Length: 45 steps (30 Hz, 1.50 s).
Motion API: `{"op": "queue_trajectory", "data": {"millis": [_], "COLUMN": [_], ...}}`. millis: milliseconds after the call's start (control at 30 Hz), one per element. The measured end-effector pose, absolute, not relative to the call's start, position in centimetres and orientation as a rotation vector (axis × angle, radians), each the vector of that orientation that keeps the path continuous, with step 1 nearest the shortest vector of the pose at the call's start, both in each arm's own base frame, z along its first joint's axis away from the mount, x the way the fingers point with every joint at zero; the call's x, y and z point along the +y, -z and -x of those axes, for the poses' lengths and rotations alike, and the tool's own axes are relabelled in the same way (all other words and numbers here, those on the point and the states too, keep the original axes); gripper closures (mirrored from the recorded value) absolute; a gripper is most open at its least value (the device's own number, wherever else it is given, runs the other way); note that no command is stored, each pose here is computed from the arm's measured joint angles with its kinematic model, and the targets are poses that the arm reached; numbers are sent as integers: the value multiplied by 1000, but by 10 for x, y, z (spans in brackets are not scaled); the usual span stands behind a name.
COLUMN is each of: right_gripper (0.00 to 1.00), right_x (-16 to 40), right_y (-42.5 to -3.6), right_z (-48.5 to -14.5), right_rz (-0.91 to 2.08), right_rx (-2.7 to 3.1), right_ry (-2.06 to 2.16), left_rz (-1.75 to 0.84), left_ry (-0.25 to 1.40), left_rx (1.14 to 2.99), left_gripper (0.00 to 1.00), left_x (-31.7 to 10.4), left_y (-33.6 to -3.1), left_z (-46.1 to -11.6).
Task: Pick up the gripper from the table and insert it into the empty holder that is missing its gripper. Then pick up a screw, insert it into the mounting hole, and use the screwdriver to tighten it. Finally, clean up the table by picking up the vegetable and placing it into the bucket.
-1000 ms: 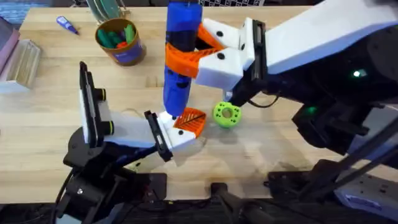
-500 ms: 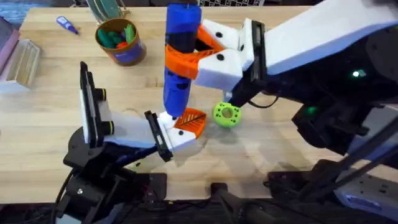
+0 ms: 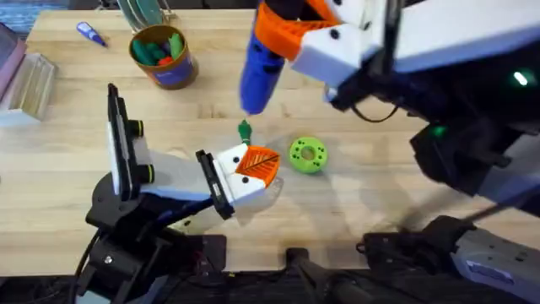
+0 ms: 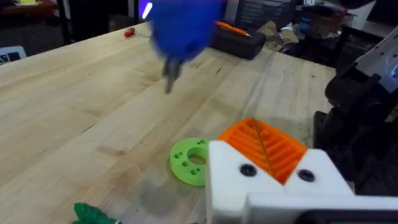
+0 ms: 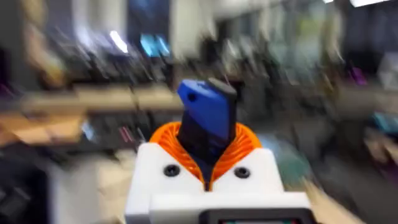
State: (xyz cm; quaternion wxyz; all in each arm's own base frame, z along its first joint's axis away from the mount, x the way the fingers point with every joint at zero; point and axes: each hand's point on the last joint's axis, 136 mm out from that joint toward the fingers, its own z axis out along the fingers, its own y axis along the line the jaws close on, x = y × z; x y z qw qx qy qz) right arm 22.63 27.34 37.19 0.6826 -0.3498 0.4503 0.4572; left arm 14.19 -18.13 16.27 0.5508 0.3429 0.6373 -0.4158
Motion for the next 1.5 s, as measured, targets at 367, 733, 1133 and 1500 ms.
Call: {"op": "queue_trajectory", "data": {"millis": [367,733,1133,1500], "right_gripper": [979,979,831,11], "right_x": [183,147,144,156], "right_y": [-232,-105,-47,-60], "right_z": [-343,-387,-379,-380], "right_rz": [948,1513,1809,1739], "right_rx": [1553,1611,1584,1634], "right_ry": [-207,401,515,450], "left_rz": [-811,-811,-811,-811], "left_ry": [984,984,984,984], "left_rx": [1508,1508,1508,1508], "left_gripper": [985,985,985,985], "left_x": [-181,-181,-181,-181], "left_y": [-163,-163,-163,-163], "left_z": [-142,-142,-142,-142]}}
